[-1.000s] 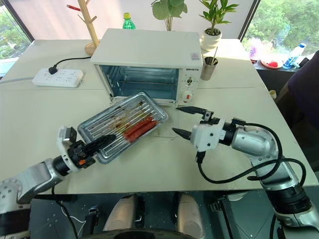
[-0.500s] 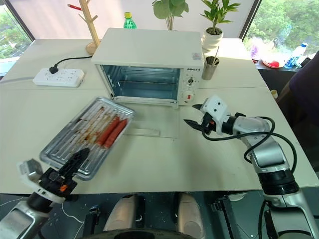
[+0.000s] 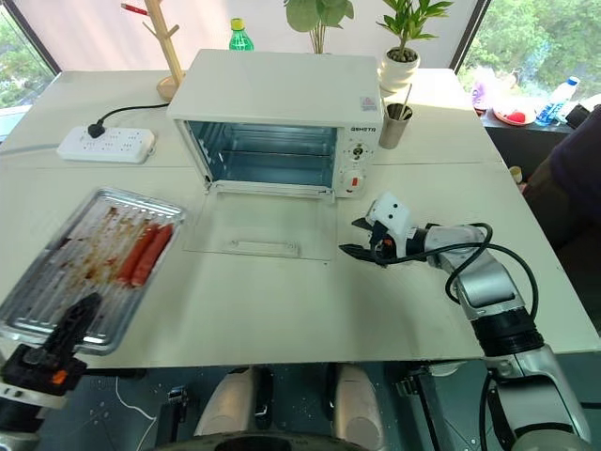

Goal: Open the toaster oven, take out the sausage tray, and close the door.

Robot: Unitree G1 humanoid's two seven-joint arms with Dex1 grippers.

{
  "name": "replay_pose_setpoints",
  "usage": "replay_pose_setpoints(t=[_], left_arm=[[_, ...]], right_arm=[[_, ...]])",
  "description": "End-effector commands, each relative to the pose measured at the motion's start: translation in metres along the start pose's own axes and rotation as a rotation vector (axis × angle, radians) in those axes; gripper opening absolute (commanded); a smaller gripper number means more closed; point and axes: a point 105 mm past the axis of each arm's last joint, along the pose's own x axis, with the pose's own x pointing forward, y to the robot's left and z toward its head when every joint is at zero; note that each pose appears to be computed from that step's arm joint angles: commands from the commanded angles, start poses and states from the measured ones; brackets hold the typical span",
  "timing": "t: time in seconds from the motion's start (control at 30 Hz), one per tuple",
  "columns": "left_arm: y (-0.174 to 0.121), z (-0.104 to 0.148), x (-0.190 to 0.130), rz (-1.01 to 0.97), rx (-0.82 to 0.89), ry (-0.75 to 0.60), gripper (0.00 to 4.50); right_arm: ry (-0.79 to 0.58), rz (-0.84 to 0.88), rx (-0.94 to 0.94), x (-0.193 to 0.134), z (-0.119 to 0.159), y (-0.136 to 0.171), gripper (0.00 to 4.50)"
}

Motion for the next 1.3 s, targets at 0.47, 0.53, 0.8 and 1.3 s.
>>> replay_pose_setpoints(t=[0.47, 0.53, 0.8, 1.3], left_arm=[[0.0, 0.033, 0.003, -0.033, 0.058, 0.017, 0.0], [0.002, 0.031, 0.005, -0.032, 0.047, 0.034, 0.0], [0.013, 0.026, 0.01, -0.029, -0.002, 0.135, 0.0], [0.011, 0.019, 0.033, -0.075, -0.016, 0.252, 0.0]], right_arm=[[-0.186, -0.047, 0.03, 0.01, 0.054, -0.01, 3.13], [-0.233, -0.079, 0.04, 0.007, 0.068, -0.018, 3.13], [-0.241, -0.045, 0.025, 0.001, 0.073, -0.008, 3.13], [-0.184, -0.085, 0.052, -0.014, 0.06, -0.005, 3.13]])
